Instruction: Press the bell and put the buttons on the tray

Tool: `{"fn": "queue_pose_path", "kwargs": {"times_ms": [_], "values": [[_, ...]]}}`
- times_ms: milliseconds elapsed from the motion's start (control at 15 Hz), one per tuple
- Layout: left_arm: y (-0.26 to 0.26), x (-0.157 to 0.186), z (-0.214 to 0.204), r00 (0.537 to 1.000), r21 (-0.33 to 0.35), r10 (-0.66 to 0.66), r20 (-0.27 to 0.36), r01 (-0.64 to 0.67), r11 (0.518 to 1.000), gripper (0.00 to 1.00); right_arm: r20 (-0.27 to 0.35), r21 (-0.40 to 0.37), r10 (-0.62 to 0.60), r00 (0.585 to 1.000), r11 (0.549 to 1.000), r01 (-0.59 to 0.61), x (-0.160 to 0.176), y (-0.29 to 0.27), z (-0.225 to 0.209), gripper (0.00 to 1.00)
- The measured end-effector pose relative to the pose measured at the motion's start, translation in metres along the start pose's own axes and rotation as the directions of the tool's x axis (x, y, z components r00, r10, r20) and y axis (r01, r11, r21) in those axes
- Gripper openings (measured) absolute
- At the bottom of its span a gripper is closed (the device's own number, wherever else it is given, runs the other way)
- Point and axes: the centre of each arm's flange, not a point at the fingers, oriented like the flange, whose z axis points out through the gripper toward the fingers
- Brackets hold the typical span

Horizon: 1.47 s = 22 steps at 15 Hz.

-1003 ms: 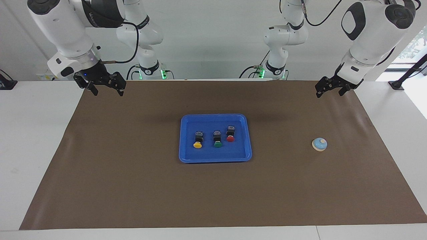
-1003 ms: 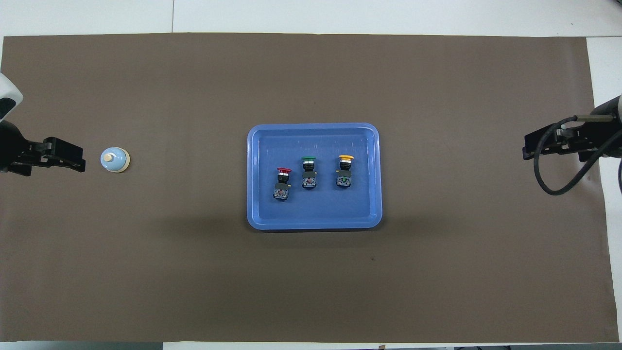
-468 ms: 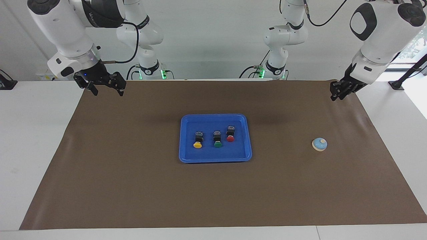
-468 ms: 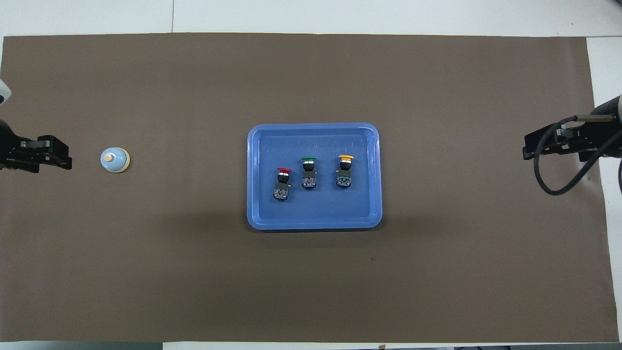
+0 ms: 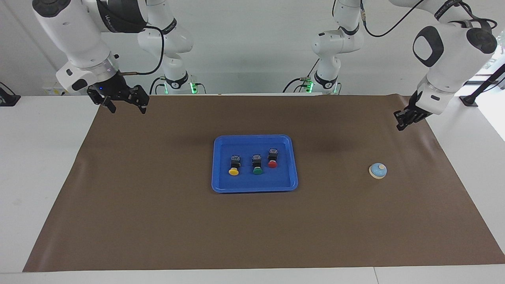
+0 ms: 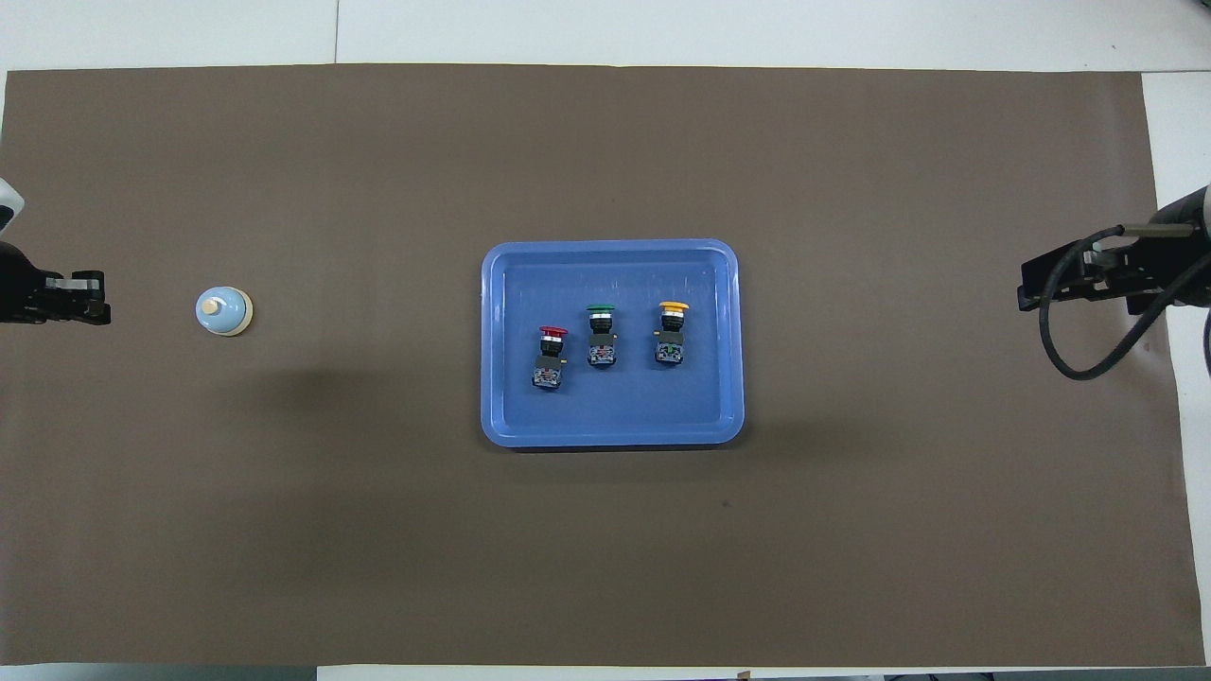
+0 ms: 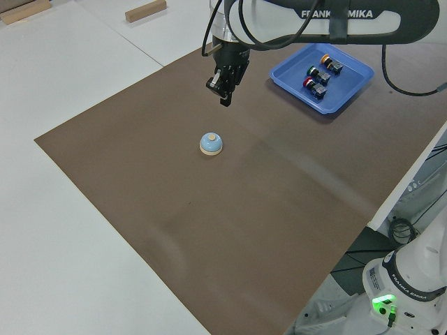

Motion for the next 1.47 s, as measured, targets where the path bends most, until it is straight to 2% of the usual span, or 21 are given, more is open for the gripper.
{"fn": "queue_pose_path", "kwargs": {"times_ms": [334,602,869,1270,1470], "values": [[0.001,0.026,0.052,1.000,-0.003,0.009,-0.007,-0.009,1.000,0.01,0.000,0.000,0.000,1.000,1.000,0.000,0.000,0.000,0.000,1.00],[0.008,0.025,0.073,1.000,-0.003,0.021,-0.018,-0.021,1.000,0.01,0.000,0.000,0.000,1.000,1.000,0.000,0.000,0.000,0.000,1.00],[0.020,0.021,0.107,0.999,-0.005,0.041,0.008,-0.041,0.999,0.01,0.000,0.000,0.000,1.000,1.000,0.000,0.000,0.000,0.000,1.00],[0.031,0.024,0.140,0.998,-0.007,0.058,0.019,-0.058,0.998,0.01,0.000,0.000,0.000,1.000,1.000,0.000,0.000,0.000,0.000,1.00],[0.033,0.025,0.139,0.998,-0.006,0.063,0.017,-0.063,0.998,0.01,0.000,0.000,0.000,1.000,1.000,0.000,0.000,0.000,0.000,1.00]]}}
